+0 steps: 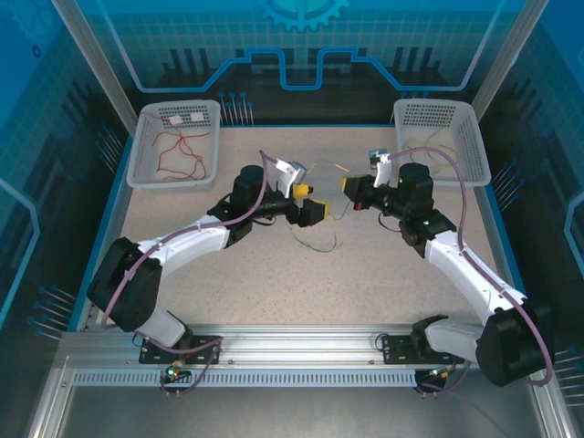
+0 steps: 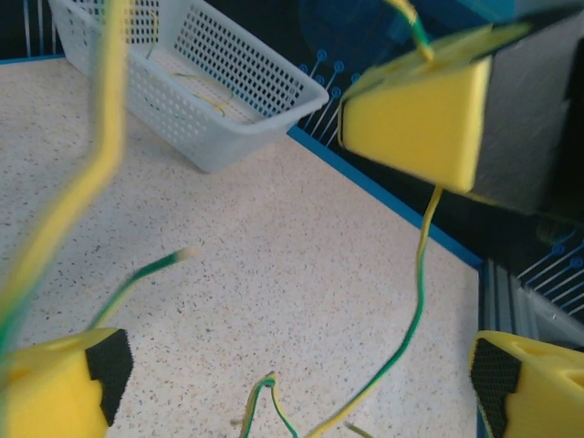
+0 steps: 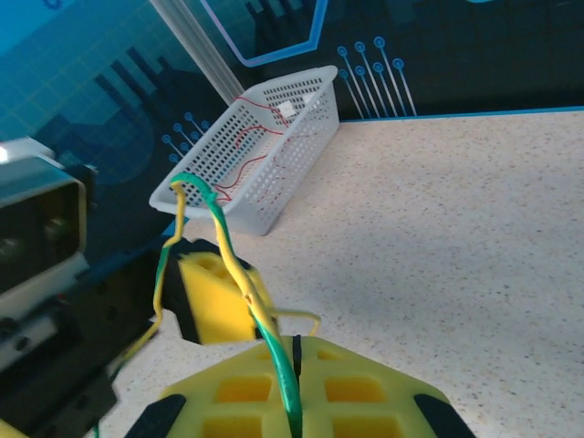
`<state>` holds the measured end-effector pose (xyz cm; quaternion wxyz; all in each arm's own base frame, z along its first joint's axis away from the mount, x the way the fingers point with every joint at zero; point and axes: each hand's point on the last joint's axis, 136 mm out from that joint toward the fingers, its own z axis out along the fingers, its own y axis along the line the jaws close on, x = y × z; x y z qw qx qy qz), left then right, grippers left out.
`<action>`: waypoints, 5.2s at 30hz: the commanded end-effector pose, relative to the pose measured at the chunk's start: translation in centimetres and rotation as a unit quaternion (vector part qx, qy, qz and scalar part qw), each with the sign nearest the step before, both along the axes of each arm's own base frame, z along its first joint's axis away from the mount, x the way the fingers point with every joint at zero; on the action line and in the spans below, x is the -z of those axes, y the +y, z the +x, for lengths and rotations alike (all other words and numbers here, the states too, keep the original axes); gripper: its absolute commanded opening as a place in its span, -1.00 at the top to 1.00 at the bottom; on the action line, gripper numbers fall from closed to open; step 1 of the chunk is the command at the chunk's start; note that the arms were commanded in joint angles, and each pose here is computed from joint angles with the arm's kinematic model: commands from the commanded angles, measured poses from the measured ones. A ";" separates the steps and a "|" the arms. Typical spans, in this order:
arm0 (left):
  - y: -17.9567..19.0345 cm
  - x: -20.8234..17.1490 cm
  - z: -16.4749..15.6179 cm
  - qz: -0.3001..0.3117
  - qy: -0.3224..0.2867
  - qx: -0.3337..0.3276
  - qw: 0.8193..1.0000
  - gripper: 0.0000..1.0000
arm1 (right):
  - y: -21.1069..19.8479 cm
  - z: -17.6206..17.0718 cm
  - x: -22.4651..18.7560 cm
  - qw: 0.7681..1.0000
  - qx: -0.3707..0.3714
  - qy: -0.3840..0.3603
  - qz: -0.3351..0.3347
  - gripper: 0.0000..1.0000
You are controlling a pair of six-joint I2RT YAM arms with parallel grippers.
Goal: Untangle the cables
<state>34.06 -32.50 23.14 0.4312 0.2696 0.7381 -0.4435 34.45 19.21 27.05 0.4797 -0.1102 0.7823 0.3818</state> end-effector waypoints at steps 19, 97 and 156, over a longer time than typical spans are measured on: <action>0.8 -5.1 0.4 -0.033 -0.080 -0.034 0.996 -0.98 | -3.8 1.6 -2.5 0.993 0.111 0.030 0.037 1.00; 6.7 -4.5 -2.8 -0.016 -0.107 -0.134 0.985 -0.98 | -39.1 12.9 8.8 0.754 0.628 0.193 -0.007 -0.05; 31.0 12.1 2.5 0.186 -0.169 -0.528 0.811 -0.98 | -18.1 3.0 14.4 0.884 0.347 -0.070 -0.306 -1.00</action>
